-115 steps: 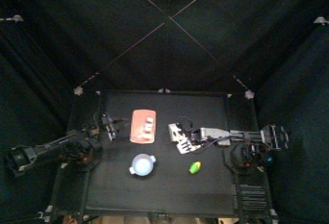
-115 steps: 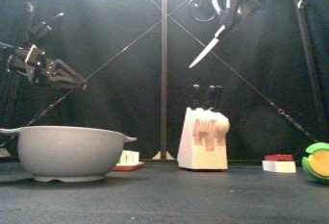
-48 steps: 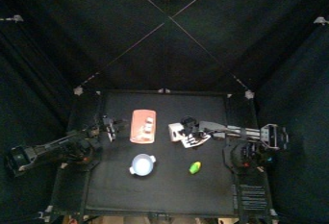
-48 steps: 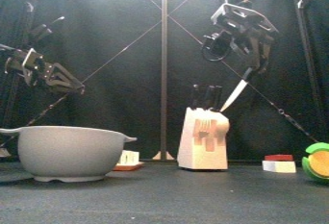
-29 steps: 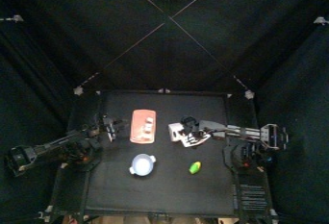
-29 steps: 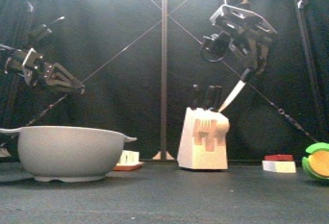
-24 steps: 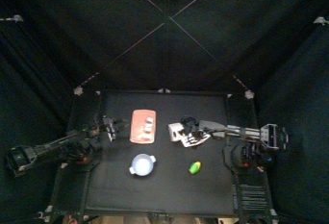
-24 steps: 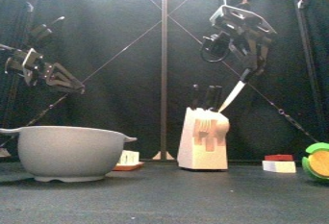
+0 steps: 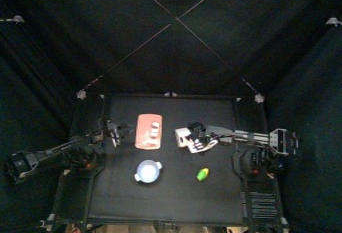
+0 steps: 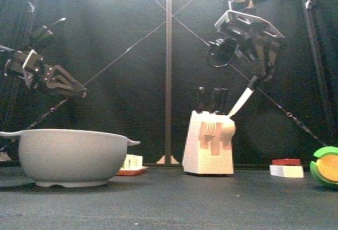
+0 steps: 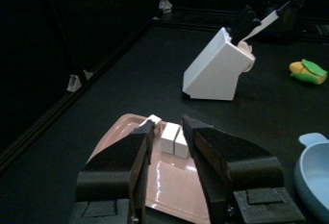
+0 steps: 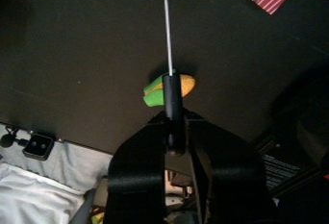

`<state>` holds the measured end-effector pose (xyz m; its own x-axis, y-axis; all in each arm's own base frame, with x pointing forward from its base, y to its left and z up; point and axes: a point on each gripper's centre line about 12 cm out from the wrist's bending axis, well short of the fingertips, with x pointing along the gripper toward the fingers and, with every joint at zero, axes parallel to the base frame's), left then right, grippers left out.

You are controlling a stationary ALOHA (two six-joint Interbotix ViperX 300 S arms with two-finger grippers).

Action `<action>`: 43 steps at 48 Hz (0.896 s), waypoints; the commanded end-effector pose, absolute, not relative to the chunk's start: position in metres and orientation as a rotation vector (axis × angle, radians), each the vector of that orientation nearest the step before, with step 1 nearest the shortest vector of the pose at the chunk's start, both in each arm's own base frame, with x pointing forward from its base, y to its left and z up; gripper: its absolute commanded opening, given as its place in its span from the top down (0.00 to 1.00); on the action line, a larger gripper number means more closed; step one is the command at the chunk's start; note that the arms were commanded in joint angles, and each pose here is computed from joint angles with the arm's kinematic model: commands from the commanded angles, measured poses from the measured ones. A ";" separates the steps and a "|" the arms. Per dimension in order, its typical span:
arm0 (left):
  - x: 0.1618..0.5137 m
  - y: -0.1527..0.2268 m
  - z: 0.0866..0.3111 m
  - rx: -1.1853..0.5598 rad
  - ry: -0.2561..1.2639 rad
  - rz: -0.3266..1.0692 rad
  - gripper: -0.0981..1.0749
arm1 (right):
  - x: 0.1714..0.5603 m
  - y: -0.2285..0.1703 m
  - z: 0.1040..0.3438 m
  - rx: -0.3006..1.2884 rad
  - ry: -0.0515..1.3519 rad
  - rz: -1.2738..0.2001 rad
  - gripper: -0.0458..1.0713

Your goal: Put pairing knife in holder

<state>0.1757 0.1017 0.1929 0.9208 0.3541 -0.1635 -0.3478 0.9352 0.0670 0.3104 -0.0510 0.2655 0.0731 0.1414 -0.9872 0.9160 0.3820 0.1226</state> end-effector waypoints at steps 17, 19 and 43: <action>0.177 0.103 0.195 0.050 0.171 0.359 0.30 | 0.316 -0.059 0.268 1.048 1.372 -0.775 0.56; 0.177 0.103 0.196 0.051 0.168 0.360 0.30 | 0.317 -0.061 0.268 1.052 1.370 -0.779 0.56; 0.177 0.103 0.195 0.052 0.171 0.359 0.30 | 0.320 -0.078 0.269 1.123 1.346 -0.799 0.56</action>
<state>0.1753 0.1010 0.1917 0.9210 0.3517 -0.1677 -0.3437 0.9361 0.0753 0.3177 -0.0730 0.2568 0.0699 0.1720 -0.9826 0.9393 0.3203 0.1229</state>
